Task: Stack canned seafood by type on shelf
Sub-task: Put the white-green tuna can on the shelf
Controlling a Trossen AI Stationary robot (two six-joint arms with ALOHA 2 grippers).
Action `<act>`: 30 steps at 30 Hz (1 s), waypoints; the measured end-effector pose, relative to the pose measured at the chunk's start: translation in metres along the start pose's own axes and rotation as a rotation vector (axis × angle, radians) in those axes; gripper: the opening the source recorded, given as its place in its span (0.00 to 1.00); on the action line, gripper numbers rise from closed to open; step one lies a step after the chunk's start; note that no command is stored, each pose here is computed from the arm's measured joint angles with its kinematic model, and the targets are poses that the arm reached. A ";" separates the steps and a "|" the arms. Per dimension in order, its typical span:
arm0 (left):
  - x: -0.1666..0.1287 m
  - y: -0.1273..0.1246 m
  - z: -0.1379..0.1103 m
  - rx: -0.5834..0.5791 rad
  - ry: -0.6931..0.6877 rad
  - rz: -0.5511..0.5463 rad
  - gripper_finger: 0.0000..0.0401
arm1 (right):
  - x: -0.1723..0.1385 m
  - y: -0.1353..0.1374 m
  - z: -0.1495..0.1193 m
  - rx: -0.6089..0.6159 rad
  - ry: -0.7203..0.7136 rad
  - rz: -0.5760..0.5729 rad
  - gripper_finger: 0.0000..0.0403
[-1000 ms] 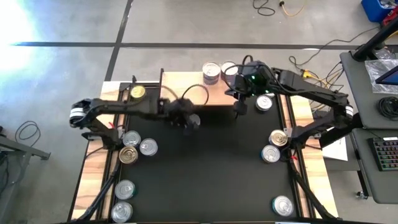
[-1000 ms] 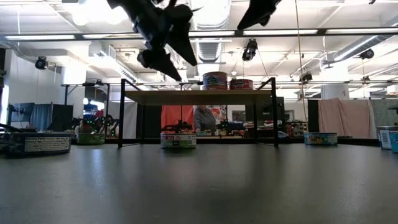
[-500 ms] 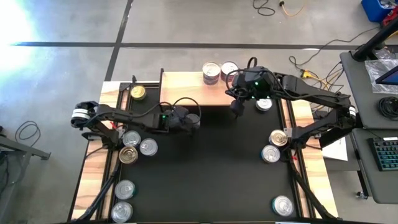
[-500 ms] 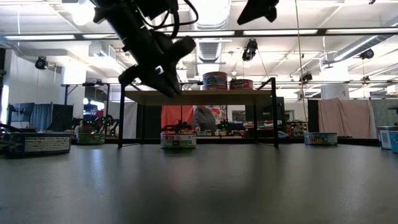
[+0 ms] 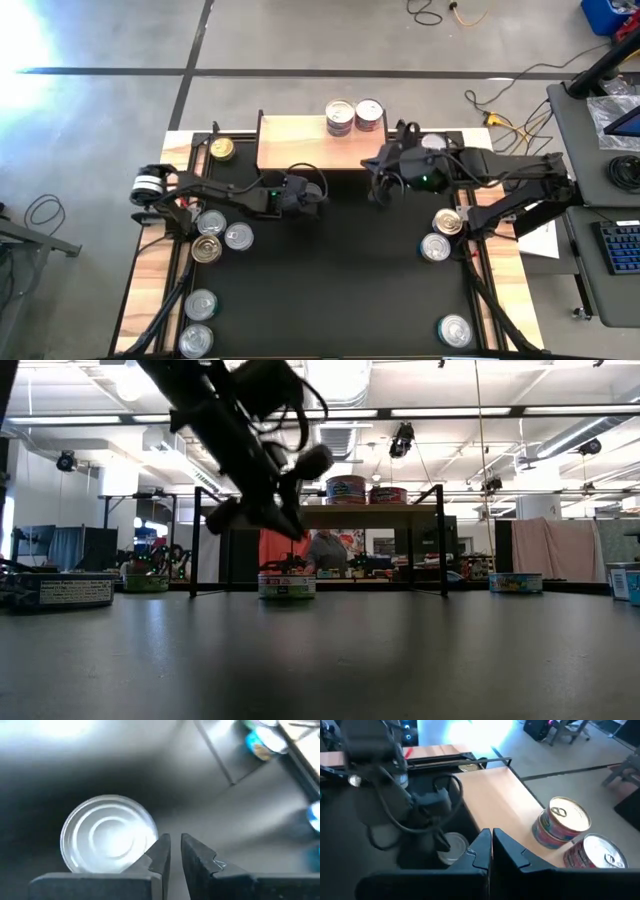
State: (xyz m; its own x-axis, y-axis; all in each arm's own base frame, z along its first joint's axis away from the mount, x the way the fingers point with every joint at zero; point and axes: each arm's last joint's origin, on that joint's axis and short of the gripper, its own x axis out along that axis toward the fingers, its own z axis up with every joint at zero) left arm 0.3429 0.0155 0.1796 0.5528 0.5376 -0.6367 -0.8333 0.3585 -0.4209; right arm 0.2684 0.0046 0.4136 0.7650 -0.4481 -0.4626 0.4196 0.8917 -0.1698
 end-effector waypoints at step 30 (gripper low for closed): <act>0.006 -0.006 -0.047 0.602 0.208 -0.046 0.00 | -0.052 0.066 -0.027 0.100 -0.020 -0.040 0.02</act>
State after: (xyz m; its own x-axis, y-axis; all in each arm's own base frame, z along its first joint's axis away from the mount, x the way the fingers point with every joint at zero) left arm 0.3514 -0.0191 0.1478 0.5259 0.3735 -0.7641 -0.6283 0.7762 -0.0531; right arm 0.2431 0.0885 0.4030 0.7560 -0.4854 -0.4392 0.4959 0.8626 -0.0999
